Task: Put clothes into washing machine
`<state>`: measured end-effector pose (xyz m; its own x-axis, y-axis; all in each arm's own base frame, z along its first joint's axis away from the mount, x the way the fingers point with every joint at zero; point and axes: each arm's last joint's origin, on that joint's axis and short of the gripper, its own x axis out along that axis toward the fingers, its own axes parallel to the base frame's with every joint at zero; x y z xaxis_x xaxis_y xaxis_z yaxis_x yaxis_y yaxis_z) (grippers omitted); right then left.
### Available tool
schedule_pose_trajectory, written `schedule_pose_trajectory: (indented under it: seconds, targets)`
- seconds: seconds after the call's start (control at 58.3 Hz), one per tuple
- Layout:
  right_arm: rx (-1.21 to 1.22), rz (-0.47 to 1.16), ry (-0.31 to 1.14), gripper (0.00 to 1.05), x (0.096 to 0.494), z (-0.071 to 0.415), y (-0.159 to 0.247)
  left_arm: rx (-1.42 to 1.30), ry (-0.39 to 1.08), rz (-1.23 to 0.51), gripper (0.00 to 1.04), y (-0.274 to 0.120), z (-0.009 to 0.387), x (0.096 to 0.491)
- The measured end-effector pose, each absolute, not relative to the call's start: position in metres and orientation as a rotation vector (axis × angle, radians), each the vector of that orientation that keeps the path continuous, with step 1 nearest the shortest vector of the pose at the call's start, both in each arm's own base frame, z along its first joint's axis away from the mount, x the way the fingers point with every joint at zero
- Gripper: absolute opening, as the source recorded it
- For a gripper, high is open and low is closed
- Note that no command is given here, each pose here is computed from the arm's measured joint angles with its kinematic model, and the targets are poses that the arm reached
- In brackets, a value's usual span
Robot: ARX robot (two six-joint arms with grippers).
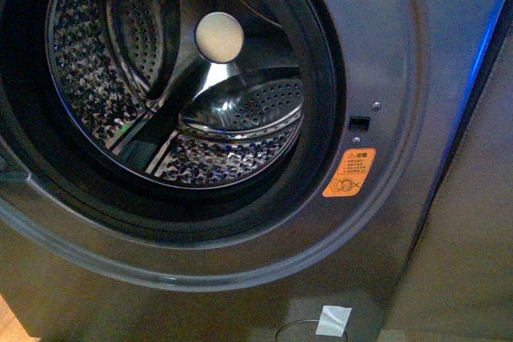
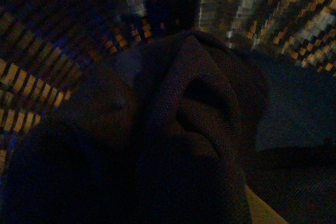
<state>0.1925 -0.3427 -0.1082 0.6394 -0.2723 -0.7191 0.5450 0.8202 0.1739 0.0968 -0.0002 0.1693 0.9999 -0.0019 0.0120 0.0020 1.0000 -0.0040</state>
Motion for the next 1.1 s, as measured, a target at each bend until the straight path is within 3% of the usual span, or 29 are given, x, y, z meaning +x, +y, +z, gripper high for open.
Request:
schedule_pose_trajectory:
  seconds: [0.257, 0.618, 0.892, 1.098]
  targets:
    - [0.232, -0.435, 0.495, 0.11, 0.177, 0.001, -0.350, -0.004, -0.012, -0.002, 0.98, 0.000, 0.169, 0.097]
    - [0.021, -0.366, 0.094, 0.10, 0.153, 0.202, -0.341, -0.004, -0.012, -0.002, 0.98, 0.000, 0.169, 0.097]
    - [-0.161, -0.147, -0.263, 0.10, 0.173, 0.407, -0.266, -0.004, -0.012, -0.002, 0.98, 0.000, 0.169, 0.097]
    - [-0.172, -0.010, -0.365, 0.10, 0.203, 0.486, -0.206, -0.004, -0.012, -0.002, 0.98, 0.000, 0.169, 0.097]
